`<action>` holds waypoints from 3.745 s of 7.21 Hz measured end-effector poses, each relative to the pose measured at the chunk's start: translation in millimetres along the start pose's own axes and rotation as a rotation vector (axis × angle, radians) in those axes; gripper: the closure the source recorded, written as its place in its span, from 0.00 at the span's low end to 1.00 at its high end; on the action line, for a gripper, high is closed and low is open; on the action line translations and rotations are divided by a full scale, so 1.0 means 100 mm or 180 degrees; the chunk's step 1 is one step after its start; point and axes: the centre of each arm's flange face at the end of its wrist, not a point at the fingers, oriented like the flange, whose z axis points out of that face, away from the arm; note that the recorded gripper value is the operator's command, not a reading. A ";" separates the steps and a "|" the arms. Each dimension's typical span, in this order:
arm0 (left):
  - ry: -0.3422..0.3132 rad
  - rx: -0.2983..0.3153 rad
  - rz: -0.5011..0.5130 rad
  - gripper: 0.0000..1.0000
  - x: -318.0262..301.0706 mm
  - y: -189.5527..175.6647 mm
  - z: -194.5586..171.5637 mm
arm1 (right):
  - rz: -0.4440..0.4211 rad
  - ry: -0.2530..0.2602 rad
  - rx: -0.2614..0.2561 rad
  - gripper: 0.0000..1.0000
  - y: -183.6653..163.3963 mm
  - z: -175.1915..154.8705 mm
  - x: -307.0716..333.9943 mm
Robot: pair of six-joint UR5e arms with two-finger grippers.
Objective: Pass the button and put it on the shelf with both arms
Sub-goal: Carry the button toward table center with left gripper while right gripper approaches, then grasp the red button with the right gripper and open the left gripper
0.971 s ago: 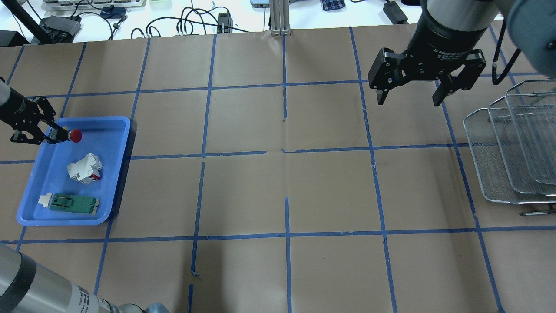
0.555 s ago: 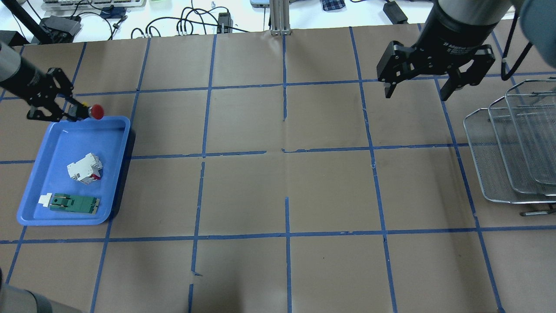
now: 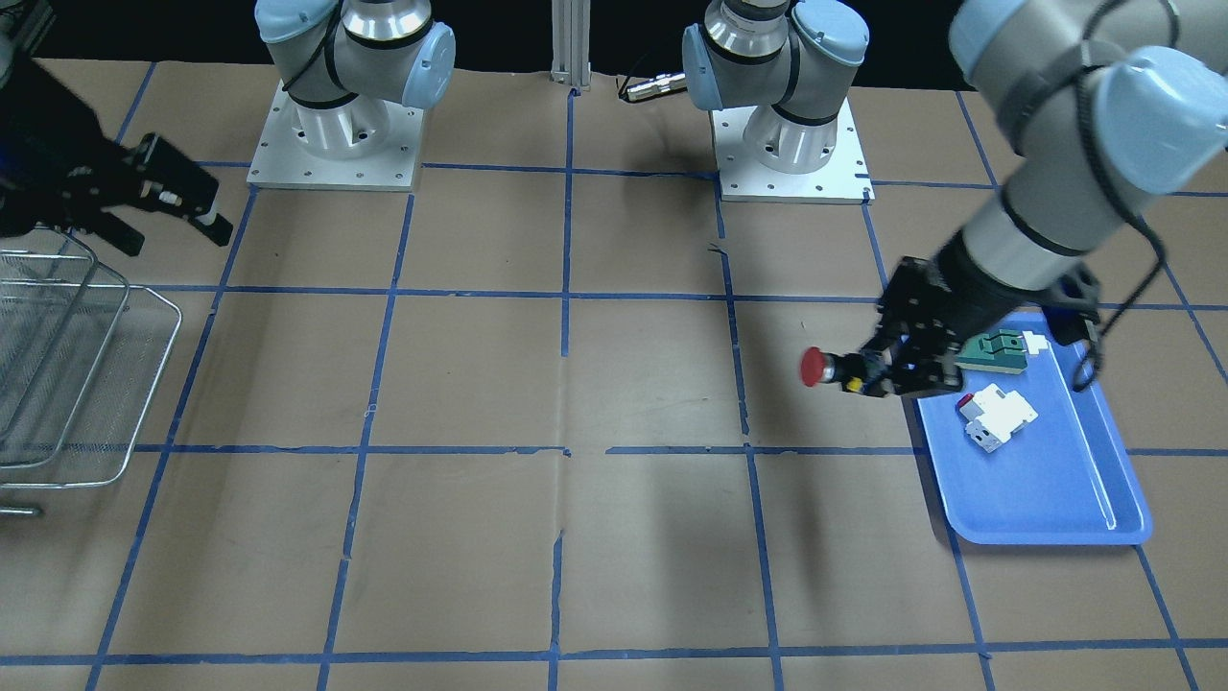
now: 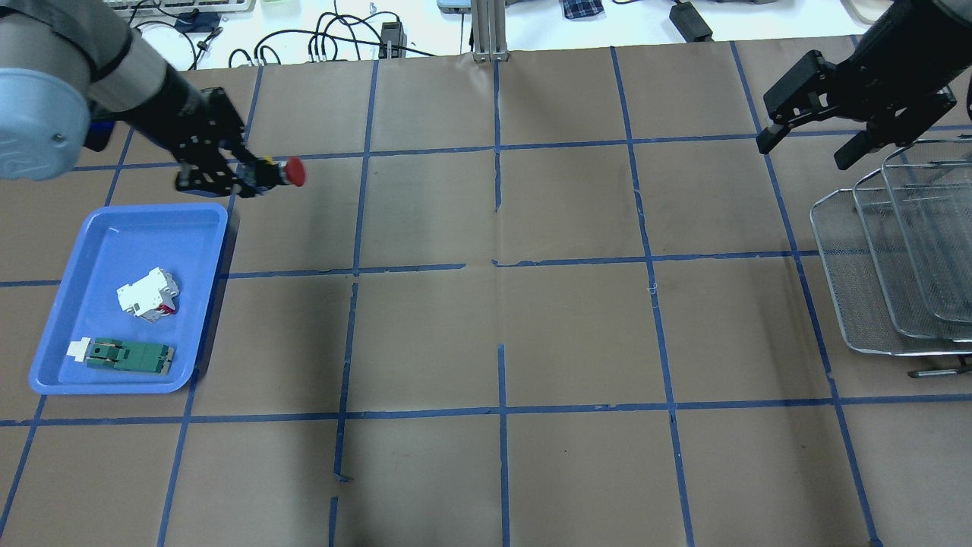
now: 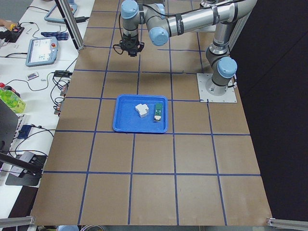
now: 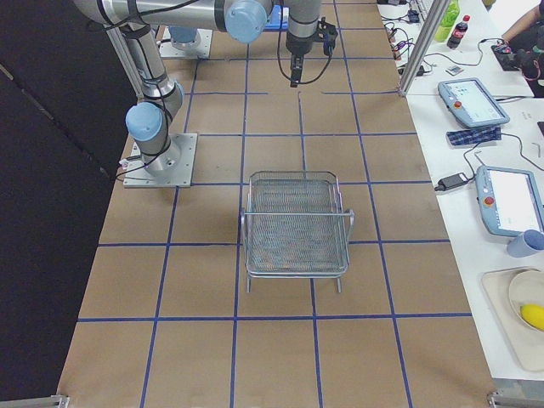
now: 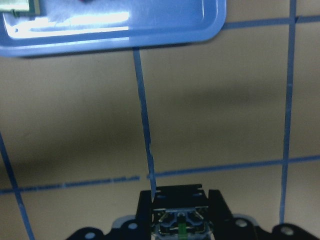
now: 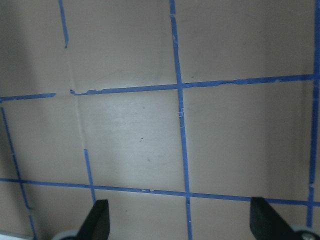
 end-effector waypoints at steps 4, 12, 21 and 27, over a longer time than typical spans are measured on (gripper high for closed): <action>-0.0151 -0.0244 -0.0162 1.00 -0.42 1.65 0.43 | -0.0050 -0.1847 -0.0047 0.00 -0.04 0.20 0.07; -0.0277 -0.1041 -0.0305 1.00 -0.77 2.64 0.50 | -0.0050 -0.2212 -0.0836 0.00 -0.12 1.42 -0.63; -0.0268 -0.1077 -0.0292 1.00 -0.79 2.69 0.46 | -0.0113 -0.1967 -0.1155 0.22 0.03 1.57 -0.82; -0.0229 -0.1097 -0.0288 1.00 -0.80 2.71 0.38 | -0.0119 -0.1969 -0.1123 0.89 0.08 1.49 -0.87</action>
